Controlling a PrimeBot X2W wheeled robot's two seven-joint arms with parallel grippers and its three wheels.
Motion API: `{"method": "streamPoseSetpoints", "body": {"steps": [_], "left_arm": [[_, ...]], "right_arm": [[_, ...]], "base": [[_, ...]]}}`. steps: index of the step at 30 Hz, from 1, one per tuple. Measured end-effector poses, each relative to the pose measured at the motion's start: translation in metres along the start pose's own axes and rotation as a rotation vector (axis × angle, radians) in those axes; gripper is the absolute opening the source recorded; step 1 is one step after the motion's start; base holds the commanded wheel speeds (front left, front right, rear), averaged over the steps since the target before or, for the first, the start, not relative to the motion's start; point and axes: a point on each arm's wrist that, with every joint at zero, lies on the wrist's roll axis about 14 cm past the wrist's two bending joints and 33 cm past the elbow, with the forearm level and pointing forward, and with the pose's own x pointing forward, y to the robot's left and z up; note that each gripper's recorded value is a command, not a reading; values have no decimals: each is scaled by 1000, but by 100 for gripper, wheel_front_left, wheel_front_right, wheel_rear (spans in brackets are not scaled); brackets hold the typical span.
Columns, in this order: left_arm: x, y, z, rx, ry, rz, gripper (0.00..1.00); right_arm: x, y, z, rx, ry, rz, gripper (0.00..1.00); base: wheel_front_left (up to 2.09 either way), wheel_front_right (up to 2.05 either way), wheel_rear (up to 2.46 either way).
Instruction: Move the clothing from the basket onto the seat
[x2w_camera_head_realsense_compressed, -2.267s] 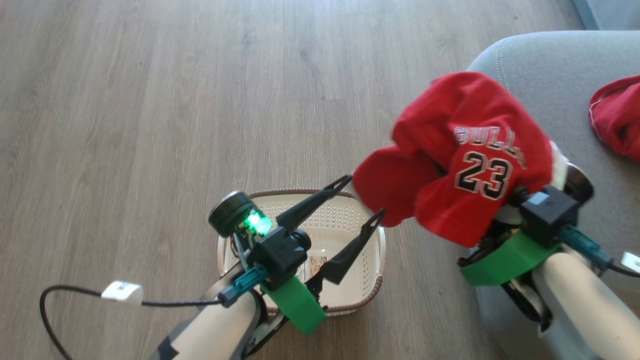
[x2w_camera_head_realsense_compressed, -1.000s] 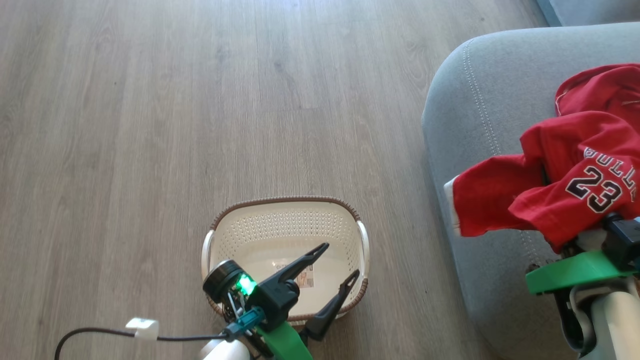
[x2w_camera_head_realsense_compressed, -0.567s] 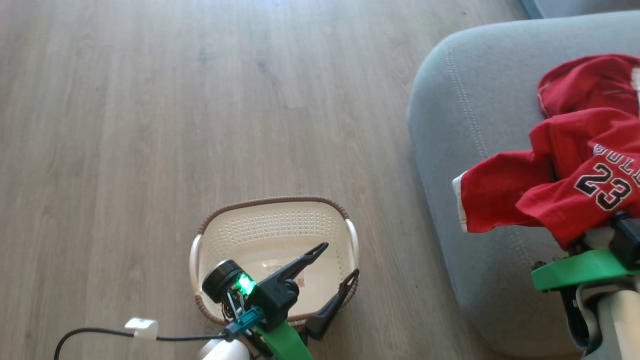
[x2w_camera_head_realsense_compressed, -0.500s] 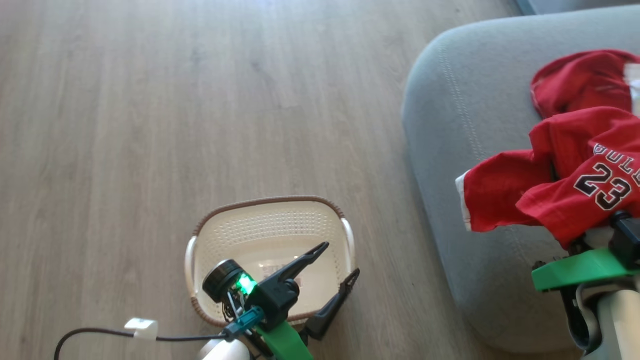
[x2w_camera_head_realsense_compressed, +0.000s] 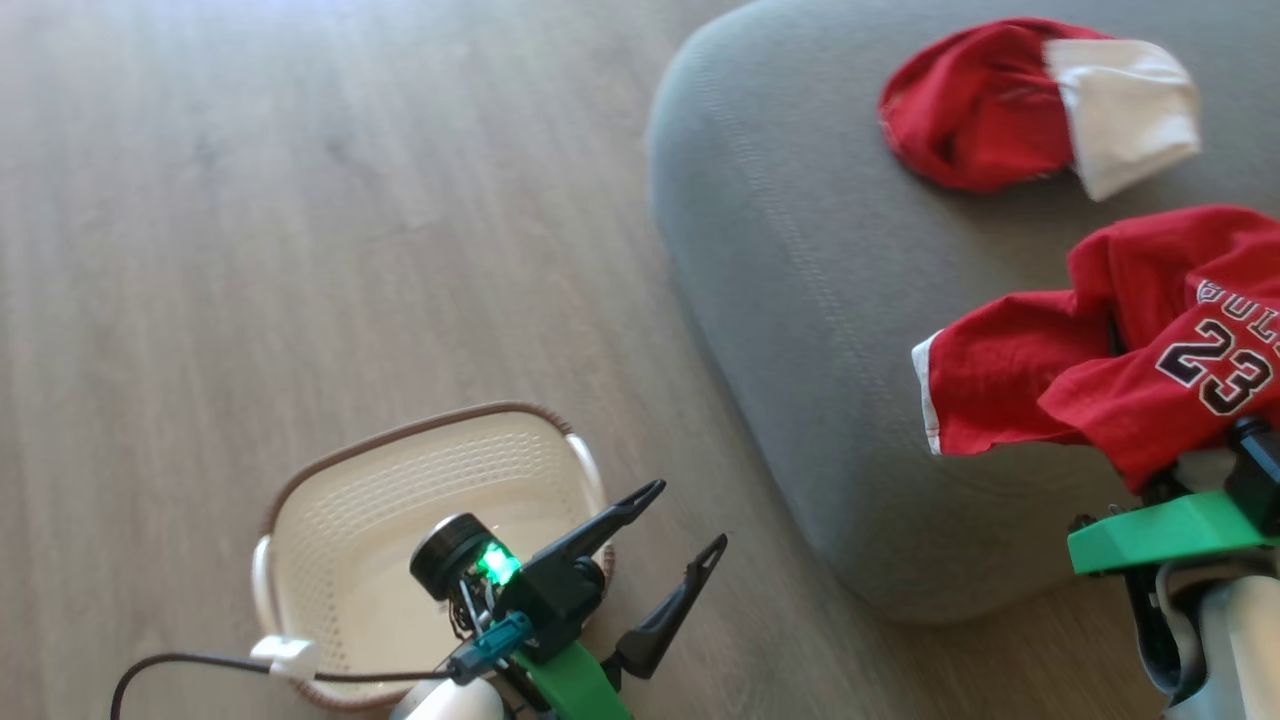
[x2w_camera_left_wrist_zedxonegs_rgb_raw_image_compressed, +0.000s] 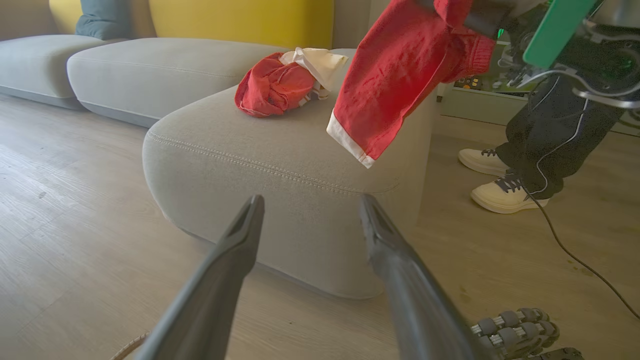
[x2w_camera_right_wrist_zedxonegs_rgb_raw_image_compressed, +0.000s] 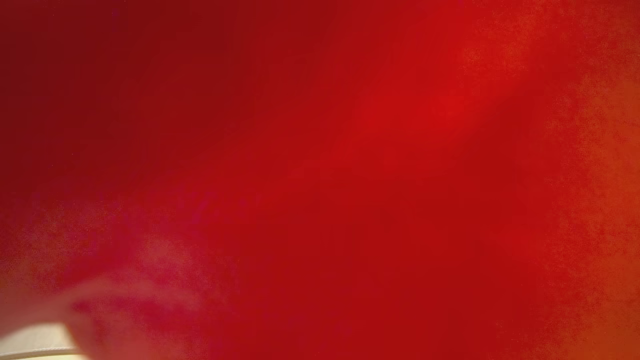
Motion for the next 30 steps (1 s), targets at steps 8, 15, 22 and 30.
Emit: {"method": "streamPoseSetpoints", "body": {"steps": [8,15,22,30], "left_arm": [[21,-35,-5,-20,3,-148,100],[28,-72,-11,-40,15,-280,100],[37,-73,-8,-23,-2,-318,100],[38,-69,-11,-35,2,-312,100]], "right_arm": [[-31,-43,4,-22,11,-147,0],[-53,-73,11,-50,11,-250,0],[-52,-72,13,-44,5,-264,0],[-50,-73,10,-52,18,-267,0]], "base": [[0,0,0],[0,0,0],[0,0,0],[0,0,0]]}}
